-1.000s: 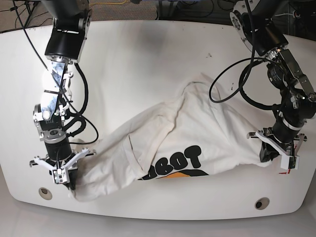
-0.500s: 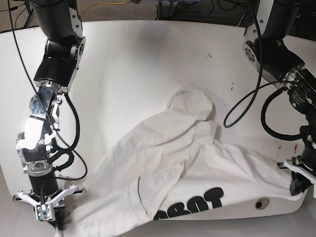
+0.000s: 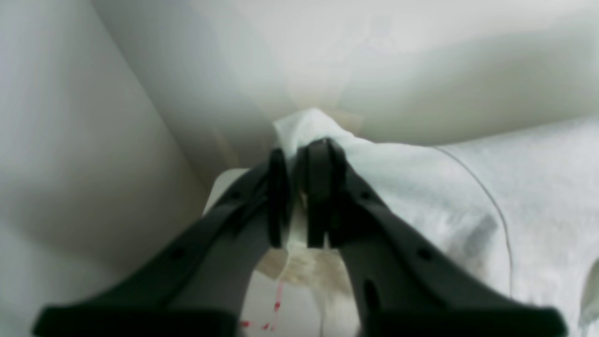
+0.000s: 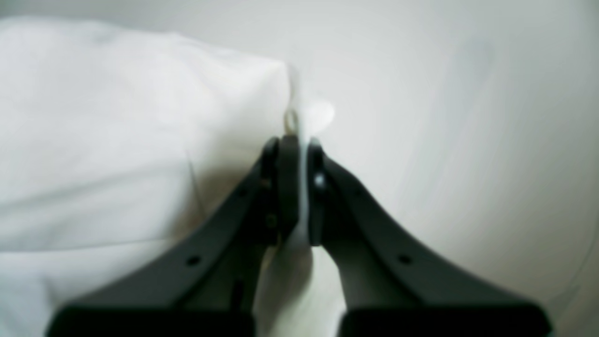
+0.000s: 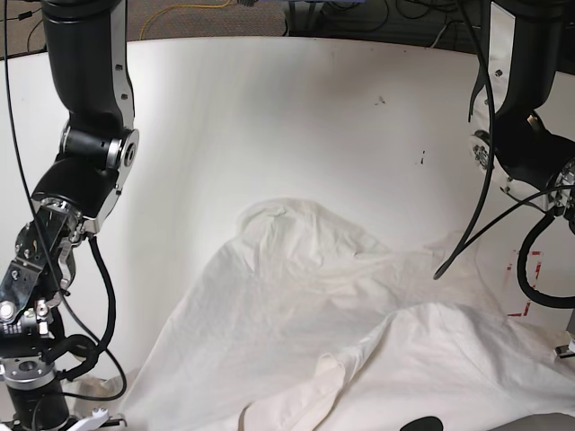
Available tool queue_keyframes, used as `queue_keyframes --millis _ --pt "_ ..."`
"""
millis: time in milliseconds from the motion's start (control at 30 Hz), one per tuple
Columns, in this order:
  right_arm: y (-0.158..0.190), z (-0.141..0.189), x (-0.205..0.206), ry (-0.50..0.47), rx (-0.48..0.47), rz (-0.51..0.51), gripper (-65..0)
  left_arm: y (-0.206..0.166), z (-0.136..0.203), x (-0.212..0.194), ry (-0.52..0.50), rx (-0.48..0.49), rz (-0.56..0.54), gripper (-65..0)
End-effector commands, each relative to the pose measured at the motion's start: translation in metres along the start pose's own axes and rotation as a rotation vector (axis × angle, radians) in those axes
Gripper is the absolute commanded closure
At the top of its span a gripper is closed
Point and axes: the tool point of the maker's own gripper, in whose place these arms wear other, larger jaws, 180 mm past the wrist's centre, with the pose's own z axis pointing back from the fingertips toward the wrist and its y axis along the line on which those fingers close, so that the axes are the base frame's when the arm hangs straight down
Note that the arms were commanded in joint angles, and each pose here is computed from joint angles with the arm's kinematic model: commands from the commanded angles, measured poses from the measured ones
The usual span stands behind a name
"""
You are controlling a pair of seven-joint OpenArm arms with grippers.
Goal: Layout the t-shirt on the table in an organized manner, then fold the t-shirt properly
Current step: 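Lift the shirt with both grippers and shake it out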
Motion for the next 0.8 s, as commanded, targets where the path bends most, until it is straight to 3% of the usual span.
queue_keyframes --millis 0,367,633,767 --pt "-0.027 0.001 0.04 -0.076 -0.065 0.015 -0.2 0.008 0.008 0.037 -0.105 0.023 -0.003 -8.2" --pt "-0.045 0.001 0.076 -0.133 -0.102 0.021 -0.2 0.01 0.015 0.069 -0.166 0.029 -0.007 -8.2" --pt "-0.037 0.002 0.055 -0.09 -0.087 0.023 -0.2 0.005 0.012 0.064 -0.151 0.018 -0.022 -8.2" --pt "-0.032 0.009 0.039 -0.064 -0.083 0.039 -0.2 0.001 0.007 0.037 -0.081 0.005 -0.059 -8.1"
